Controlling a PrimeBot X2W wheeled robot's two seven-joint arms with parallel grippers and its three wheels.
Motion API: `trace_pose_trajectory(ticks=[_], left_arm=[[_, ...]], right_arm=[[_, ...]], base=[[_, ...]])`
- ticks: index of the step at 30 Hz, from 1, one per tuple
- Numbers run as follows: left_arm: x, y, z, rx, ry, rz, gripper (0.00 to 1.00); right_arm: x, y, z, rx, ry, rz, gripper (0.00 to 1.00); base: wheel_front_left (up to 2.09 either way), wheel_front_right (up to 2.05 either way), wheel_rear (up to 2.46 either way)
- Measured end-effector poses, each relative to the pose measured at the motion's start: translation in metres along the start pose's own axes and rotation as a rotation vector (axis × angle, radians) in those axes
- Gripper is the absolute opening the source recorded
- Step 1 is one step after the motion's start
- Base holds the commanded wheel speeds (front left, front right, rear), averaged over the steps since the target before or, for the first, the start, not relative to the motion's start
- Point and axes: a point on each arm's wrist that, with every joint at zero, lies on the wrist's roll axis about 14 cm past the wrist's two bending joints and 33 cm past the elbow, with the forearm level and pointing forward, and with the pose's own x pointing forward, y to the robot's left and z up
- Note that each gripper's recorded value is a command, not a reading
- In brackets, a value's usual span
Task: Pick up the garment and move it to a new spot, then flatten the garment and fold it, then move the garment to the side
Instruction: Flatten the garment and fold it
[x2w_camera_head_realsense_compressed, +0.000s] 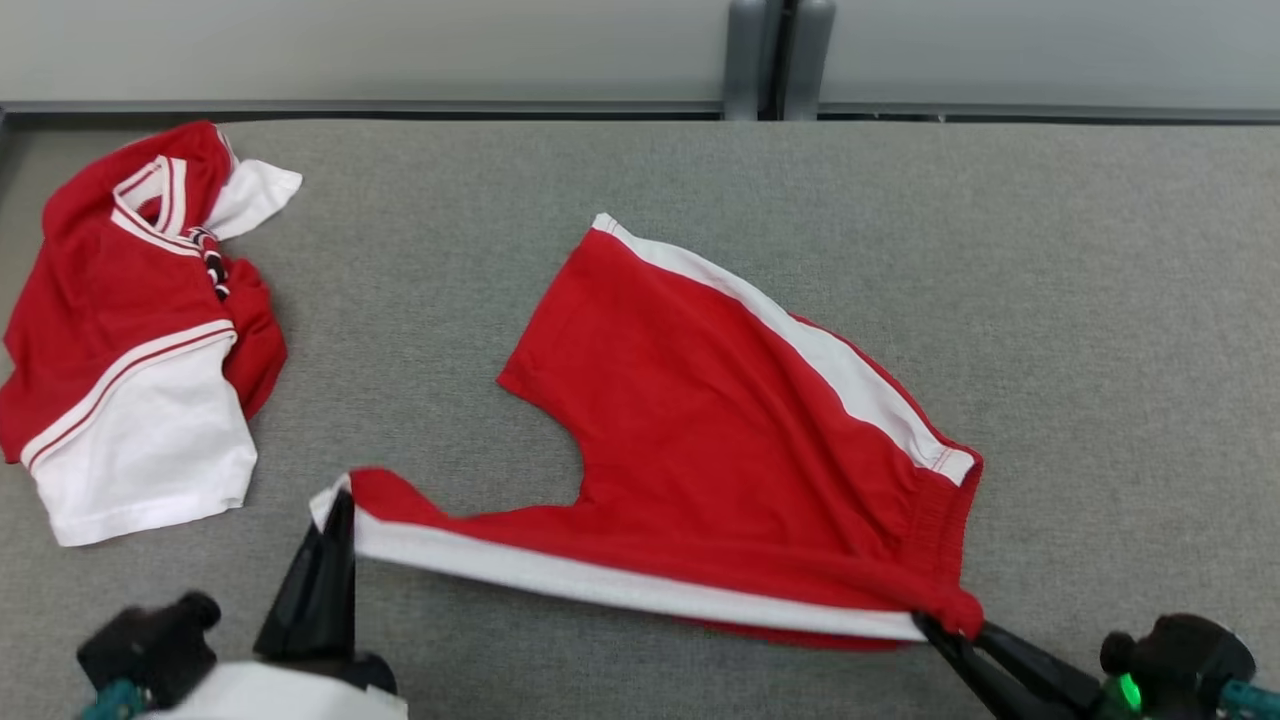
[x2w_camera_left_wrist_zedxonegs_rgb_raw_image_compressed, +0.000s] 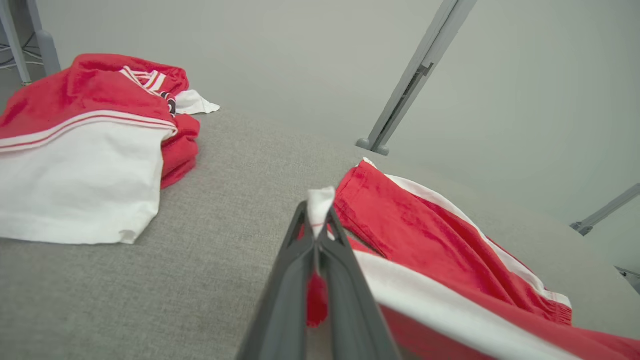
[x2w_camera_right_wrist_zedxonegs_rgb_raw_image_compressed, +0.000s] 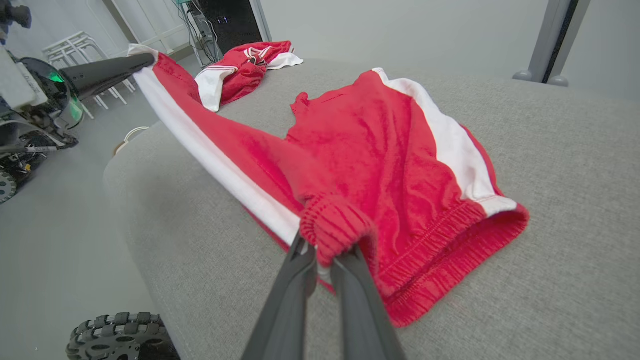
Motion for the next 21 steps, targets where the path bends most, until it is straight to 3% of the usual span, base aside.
trace_pose_trajectory(ticks=[9,14,21], left_arm=[[0.102,-0.046,0.027,0.209,0.073,-0.201,0.00],[0.155,-0.065,0.015,0.330,0.166,-0.280,0.00],[0.205,-0.094,-0.017,0.400,0.292,-0.371,0.00]], right_arm=[[0.044,-0.038,0.006,0.093,-0.023,-0.048,0.00],[0.066,-0.057,0.003,0.116,-0.024,-0.061,0.00],[0.074,-0.085,-0.008,0.141,-0.013,-0.118,0.00]], base=[[0.00,0.00,0.00],[0.00,0.00,0.00],[0.00,0.00,0.00]])
